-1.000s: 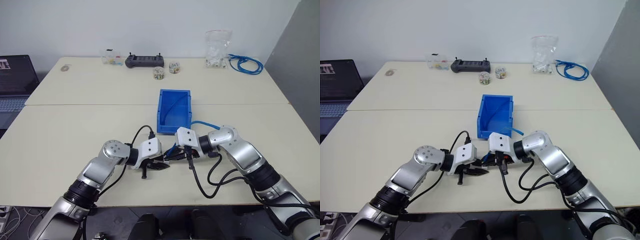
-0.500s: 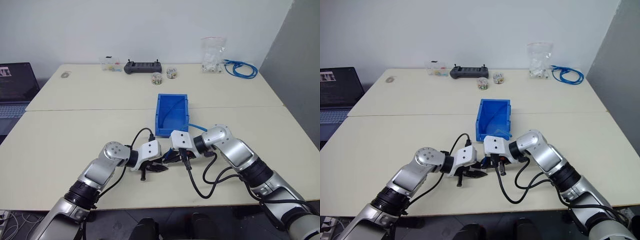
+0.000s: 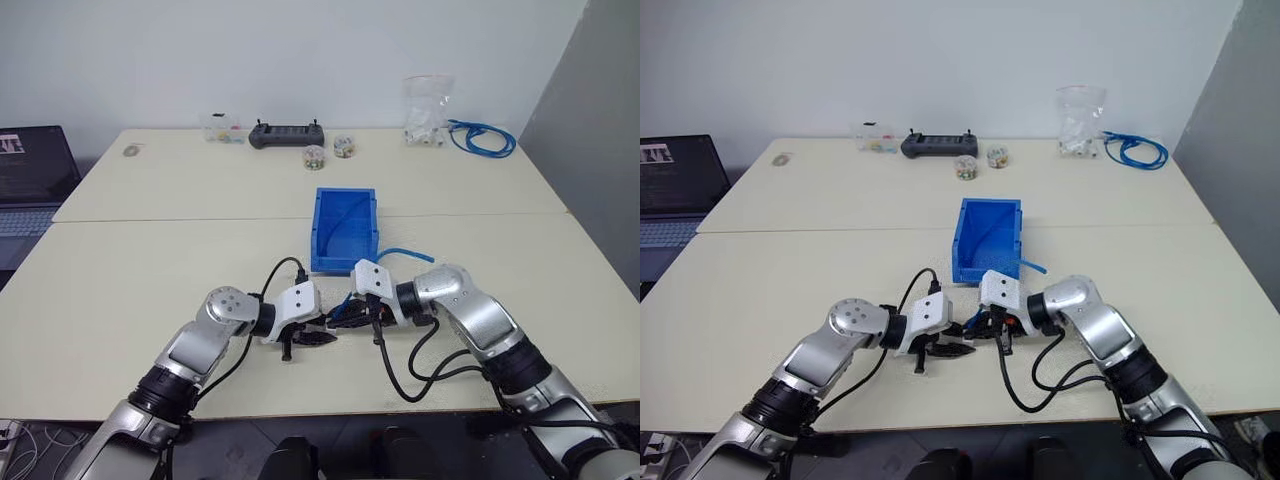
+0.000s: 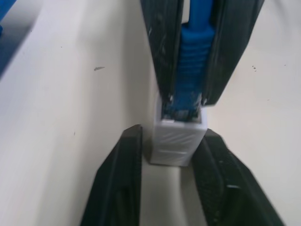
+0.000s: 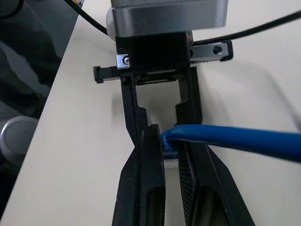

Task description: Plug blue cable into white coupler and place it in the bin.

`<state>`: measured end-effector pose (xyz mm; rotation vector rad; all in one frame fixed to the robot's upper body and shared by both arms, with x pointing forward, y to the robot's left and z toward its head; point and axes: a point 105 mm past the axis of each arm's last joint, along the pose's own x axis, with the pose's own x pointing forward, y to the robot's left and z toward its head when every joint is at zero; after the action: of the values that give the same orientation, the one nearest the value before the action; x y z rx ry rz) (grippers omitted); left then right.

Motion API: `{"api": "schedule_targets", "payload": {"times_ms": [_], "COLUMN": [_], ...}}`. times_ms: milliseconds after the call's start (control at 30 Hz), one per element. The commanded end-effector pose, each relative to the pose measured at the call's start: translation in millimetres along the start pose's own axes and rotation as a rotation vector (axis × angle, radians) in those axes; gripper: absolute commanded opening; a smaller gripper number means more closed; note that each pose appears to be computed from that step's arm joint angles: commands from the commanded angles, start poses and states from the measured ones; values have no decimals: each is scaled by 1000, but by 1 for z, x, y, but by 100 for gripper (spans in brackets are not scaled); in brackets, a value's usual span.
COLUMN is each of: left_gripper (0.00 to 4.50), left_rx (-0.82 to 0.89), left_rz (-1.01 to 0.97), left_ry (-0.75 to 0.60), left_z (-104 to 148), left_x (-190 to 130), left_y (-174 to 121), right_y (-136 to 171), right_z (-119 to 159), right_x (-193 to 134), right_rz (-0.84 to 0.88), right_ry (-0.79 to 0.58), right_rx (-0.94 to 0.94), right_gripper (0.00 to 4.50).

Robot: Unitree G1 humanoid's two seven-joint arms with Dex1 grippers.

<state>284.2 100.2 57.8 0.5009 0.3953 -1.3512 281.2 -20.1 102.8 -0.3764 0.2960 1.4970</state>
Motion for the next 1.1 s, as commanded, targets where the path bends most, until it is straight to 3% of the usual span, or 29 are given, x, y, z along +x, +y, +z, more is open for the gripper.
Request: {"api": "schedule_targets", "payload": {"times_ms": [33,233,333,467,500,567,600,733,967,1033,1100], "left_gripper": [253,367,370,370,370,370,370,370,370,370,370], "left_rx": [-7,24,23,24,25,29,34,55,36,18,3], "left_rz": [34,242,275,310,308,295,290,263,263,271,293], "left_ry": [-2,-94,-115,-155,-160,-164,-164,-168,-196,-205,-205], "left_z": [-3,27,40,63,66,71,72,77,80,79,77], "left_x": [-13,-62,-77,-82,-81,-78,-77,-72,-74,-76,-79], "left_y": [1,24,25,29,29,28,28,27,31,34,39], "right_y": [0,-18,-36,-94,-106,-124,-131,-146,-136,-126,-114], "right_z": [37,81,92,104,105,105,102,76,60,53,46], "right_x": [-15,-61,-83,-97,-95,-89,-85,-78,-114,-127,-142], "right_rz": [-64,-239,-327,-484,-499,-518,-514,-456,-368,-330,-302], "right_ry": [-124,-315,-374,-395,-390,-363,-335,-99,73,130,177], "right_rx": [-39,29,82,178,202,243,258,271,184,138,84], "right_gripper": [11,11,11,11,82,105,137,239,406,442,447]}}
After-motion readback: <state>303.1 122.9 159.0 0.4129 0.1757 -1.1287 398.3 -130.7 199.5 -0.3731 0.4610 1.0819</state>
